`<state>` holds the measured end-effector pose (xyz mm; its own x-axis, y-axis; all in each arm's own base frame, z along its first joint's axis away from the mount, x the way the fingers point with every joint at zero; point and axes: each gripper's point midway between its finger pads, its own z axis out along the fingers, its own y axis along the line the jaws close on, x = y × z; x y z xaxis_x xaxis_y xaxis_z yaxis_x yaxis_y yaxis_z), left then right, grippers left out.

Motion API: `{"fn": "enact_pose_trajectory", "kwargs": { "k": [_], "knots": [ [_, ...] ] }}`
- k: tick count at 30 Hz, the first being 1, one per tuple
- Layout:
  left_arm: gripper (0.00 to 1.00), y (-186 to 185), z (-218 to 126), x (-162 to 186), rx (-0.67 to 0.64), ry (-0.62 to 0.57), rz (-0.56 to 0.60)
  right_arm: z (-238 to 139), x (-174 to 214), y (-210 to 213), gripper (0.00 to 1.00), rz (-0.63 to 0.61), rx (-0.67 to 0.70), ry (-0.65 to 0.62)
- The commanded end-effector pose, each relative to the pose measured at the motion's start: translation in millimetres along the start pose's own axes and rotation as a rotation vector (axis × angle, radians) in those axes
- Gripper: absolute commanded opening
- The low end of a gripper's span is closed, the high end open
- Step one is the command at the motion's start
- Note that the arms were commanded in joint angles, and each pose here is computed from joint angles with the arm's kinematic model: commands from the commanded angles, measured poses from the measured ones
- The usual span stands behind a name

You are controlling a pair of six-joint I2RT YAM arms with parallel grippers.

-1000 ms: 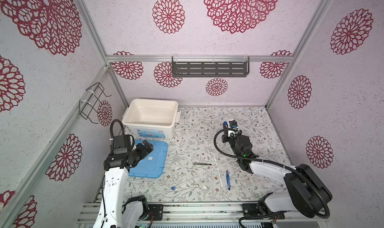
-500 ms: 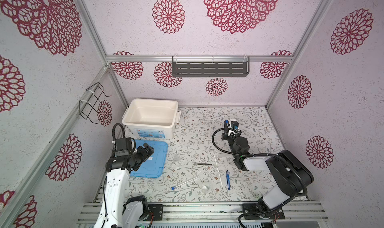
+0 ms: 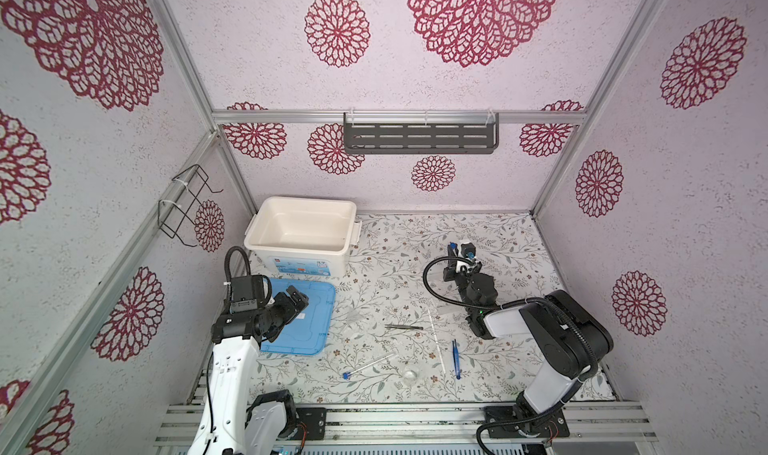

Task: Organize the chemistry lab equipment

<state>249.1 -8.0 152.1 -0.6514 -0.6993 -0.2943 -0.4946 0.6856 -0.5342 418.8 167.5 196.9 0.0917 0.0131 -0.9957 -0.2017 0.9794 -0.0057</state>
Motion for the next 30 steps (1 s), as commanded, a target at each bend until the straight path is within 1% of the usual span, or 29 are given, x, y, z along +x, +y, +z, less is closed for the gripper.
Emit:
{"fn": "enact_pose_trajectory", "kwargs": {
  "k": [1,11,15,19,21,25,27,30],
  "knots": [
    [0.97,-1,-1,1,0.008,-0.002,-0.007,-6,-22,0,0.23,0.036,-0.019,-0.076],
    [0.97,-1,1,1,0.005,0.003,-0.007,-16,-11,-3,0.24,0.032,-0.017,-0.053],
    [0.97,0,2,2,0.006,0.006,-0.015,-20,-9,-5,0.31,0.04,-0.014,-0.055],
    [0.98,0,2,2,0.002,0.005,-0.013,-24,-11,-3,0.36,0.043,-0.031,-0.059],
    [0.97,1,2,2,-0.001,0.005,-0.015,-26,-15,-2,0.39,0.039,-0.043,-0.061],
    [0.97,1,2,2,0.0,0.005,-0.016,-30,-30,-1,0.42,0.037,-0.06,-0.072],
    [0.97,2,3,3,0.001,0.005,-0.018,-33,-41,-1,0.46,0.064,-0.069,-0.076],
    [0.97,2,3,4,0.004,0.008,-0.018,-40,-66,8,0.5,0.1,-0.146,-0.077]
  ]
}}
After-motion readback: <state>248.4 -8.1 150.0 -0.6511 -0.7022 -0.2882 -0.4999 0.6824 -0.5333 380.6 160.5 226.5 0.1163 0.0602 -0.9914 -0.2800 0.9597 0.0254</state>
